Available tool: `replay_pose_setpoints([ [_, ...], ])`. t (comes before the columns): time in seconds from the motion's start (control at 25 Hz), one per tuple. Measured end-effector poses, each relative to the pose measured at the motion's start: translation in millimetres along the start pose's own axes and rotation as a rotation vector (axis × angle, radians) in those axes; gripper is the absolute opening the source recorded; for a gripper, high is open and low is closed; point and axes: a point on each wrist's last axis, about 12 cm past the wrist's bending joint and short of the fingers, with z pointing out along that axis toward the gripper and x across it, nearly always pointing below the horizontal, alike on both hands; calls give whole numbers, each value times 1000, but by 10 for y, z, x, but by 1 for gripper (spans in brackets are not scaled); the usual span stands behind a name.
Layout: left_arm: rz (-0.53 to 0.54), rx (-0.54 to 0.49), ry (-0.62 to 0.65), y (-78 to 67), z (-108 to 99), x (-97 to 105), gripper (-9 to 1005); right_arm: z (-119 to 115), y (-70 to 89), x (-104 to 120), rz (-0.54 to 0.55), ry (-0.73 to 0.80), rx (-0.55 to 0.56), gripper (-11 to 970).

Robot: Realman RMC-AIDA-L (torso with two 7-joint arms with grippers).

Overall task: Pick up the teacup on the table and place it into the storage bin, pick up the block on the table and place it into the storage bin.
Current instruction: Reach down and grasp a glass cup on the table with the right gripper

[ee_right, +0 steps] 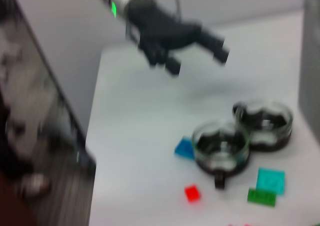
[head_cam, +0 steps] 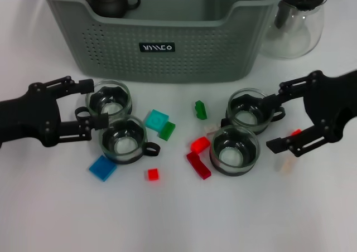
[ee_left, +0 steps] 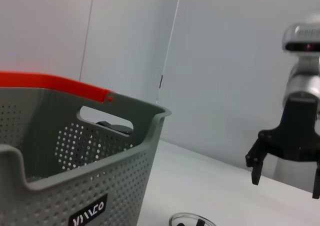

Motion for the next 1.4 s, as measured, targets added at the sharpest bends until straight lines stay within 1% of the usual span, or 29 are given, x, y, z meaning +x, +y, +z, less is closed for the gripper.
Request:
replay_pose_setpoints([
  [0.12, 0, -4, -6, -20, 2, 41, 871, 49, -13, -279, -35, 158, 23, 890],
  [0.24, -8, -11, -14, -28, 0, 61, 871, 129, -32, -482, -57, 282, 34, 821],
  [0.44, -10, -14, -23, -28, 3, 62, 871, 269, -84, -612, -82, 408, 74, 707],
  [0.52, -11, -18, -21, -21, 9, 63, 870, 318, -91, -619, -98, 437, 81, 661],
  [0.76, -18, -30, -16, 5, 38, 78, 870, 403, -132, -555, -107, 468, 106, 610],
  [0.96, -25, -37, -11, 11, 61, 106, 870, 517, -216, -437, -91, 466, 115, 610],
  [1.12, -26, -36, -13, 8, 67, 114, 870, 612, -242, -353, -83, 481, 96, 610],
  [1.2, -26, -36, -13, 8, 67, 115, 870, 638, -250, -335, -86, 491, 94, 610],
  [1.4, -26, -34, -12, 6, 70, 116, 869, 649, -291, -327, -96, 484, 130, 610],
])
